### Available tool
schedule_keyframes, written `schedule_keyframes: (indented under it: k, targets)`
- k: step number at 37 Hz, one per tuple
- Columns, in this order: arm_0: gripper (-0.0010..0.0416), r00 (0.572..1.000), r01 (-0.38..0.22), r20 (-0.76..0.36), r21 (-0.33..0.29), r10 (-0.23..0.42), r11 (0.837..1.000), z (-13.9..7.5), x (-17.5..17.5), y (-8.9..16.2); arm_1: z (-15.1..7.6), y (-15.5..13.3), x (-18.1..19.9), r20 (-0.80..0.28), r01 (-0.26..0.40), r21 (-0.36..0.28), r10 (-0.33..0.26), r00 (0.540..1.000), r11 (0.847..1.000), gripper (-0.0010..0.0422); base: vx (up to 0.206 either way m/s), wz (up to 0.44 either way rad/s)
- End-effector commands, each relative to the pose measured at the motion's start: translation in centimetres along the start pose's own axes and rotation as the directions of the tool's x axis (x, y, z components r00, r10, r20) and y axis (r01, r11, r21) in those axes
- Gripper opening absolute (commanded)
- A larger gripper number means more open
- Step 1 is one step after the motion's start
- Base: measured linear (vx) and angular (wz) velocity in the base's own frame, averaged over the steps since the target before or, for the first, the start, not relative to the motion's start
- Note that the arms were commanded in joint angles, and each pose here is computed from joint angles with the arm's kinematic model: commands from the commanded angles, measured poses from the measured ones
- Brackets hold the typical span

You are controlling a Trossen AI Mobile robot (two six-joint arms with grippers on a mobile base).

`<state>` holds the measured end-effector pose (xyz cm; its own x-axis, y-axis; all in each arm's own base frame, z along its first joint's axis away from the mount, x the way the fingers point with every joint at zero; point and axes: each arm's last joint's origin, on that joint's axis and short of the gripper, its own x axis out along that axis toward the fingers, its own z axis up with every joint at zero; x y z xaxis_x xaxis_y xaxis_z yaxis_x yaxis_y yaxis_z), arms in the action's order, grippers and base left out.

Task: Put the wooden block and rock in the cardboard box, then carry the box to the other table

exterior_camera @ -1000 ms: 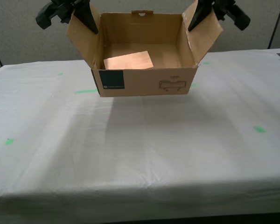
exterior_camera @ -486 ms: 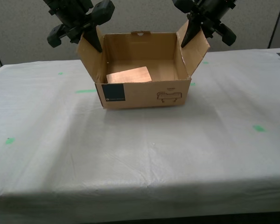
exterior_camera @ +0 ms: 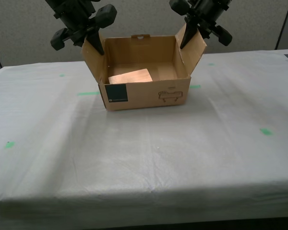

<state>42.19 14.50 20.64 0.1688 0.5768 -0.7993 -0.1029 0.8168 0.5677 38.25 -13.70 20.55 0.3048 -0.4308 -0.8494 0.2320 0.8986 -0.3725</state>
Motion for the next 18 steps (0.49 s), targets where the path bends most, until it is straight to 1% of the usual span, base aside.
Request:
schedule_keyframes:
  k: [1, 4, 9, 13, 18]
  targets:
    - [-0.0001, 1.000, -0.011, -0.024, 0.019, 0.011, 1.000, 0.42, 0.45, 0.02, -0.04, -0.01, 0.15, -0.020, 0.020, -0.001, -0.020, 1.000, 1.000, 0.0000, 0.000, 0.000]
    - [0.0000, 0.999, -0.006, -0.038, 0.027, 0.007, 1.000, 0.47, 0.47, 0.03, -0.13, 0.05, 0.21, -0.024, 0.019, -0.002, -0.019, 1.000, 1.000, 0.0000, 0.000, 0.000]
    - [0.0000, 0.999, -0.009, -0.031, 0.014, 0.009, 1.000, 0.43, 0.54, -0.03, 0.05, -0.06, 0.02, -0.016, 0.020, 0.000, -0.020, 1.000, 1.000, 0.0000, 0.000, 0.000]
    - [0.0000, 1.000, -0.009, -0.030, 0.013, 0.009, 1.000, 0.44, 0.53, -0.02, 0.16, -0.07, -0.03, -0.012, 0.021, -0.014, -0.021, 1.000, 1.000, 0.0000, 0.000, 0.000]
    - [0.0000, 1.000, -0.009, -0.030, 0.013, 0.009, 1.000, 0.43, 0.53, -0.02, 0.19, -0.07, -0.07, -0.011, 0.021, -0.015, -0.021, 1.000, 1.000, 0.0000, 0.000, 0.000]
